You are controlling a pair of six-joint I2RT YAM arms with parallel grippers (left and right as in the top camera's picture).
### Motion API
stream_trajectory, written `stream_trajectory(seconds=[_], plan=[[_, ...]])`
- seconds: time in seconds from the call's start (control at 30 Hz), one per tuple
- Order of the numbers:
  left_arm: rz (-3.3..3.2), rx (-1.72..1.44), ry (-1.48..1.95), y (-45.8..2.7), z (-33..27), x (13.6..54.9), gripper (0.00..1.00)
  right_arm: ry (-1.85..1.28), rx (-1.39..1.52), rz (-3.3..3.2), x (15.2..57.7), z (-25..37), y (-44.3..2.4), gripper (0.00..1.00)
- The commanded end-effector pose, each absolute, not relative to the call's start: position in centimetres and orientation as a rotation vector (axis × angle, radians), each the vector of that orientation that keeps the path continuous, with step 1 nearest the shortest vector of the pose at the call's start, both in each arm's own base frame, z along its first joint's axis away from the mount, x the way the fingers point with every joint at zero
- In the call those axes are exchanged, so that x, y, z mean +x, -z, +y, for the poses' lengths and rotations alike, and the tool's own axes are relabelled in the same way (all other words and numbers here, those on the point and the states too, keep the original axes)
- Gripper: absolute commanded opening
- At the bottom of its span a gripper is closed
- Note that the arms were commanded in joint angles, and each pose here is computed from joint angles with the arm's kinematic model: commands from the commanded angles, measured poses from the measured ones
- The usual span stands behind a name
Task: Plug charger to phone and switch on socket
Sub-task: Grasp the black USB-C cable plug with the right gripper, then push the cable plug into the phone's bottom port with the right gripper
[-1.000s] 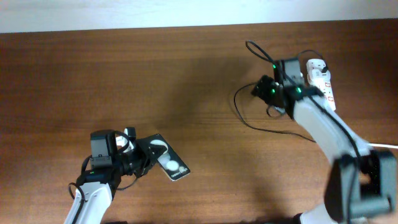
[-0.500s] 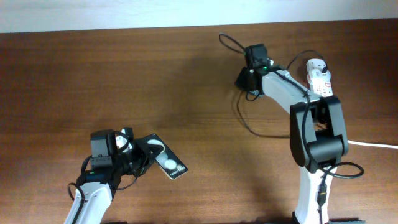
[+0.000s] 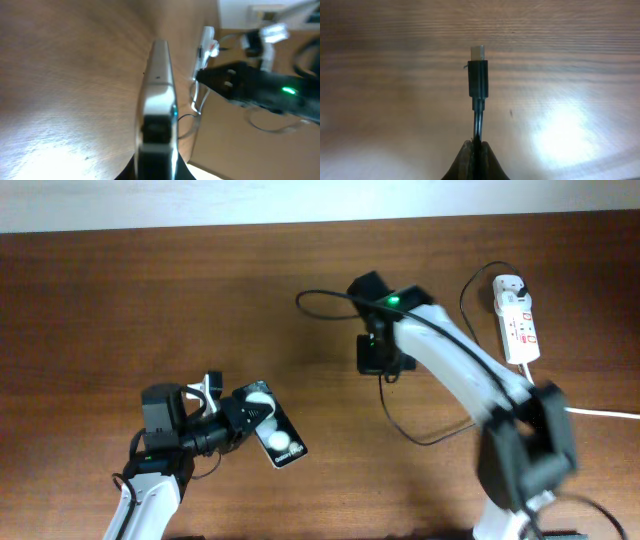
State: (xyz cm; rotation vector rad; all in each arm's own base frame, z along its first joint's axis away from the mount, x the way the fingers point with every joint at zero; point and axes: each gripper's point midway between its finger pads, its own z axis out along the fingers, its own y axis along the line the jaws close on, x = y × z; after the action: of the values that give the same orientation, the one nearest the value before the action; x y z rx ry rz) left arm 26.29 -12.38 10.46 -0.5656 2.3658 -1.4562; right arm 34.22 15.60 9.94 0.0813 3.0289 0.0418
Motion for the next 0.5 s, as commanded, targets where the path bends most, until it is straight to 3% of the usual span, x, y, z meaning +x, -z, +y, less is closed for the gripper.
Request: stream_trajectory(seconds=[0.0, 0.03, 0.13, 0.37, 0.47], plan=[[2.304, -0.411, 1.541, -12.5, -13.2, 26.4, 0.0, -0.2, 0.052, 2.876, 32.2, 15.2, -18.0, 0.04], [2.29, -0.383, 1.561, -12.9, -13.4, 26.4, 0.0, -0.254, 0.046, 2.819, 30.3, 14.6, -21.1, 0.04], [2.172, -0.172, 1.639, -15.7, -14.2, 26.6, 0.0, -0.493, -0.086, 2.754, 24.5, 14.9, -24.2, 0.04], [2.044, -0.012, 1.675, -18.8, -14.7, 26.9, 0.0, -1.083, -0.393, 2.686, 14.4, 18.9, -16.0, 0.04], [1.99, 0.01, 1.679, -20.3, -14.6, 27.4, 0.0, -1.154, -0.513, 2.674, 12.1, 20.7, -14.7, 0.04]])
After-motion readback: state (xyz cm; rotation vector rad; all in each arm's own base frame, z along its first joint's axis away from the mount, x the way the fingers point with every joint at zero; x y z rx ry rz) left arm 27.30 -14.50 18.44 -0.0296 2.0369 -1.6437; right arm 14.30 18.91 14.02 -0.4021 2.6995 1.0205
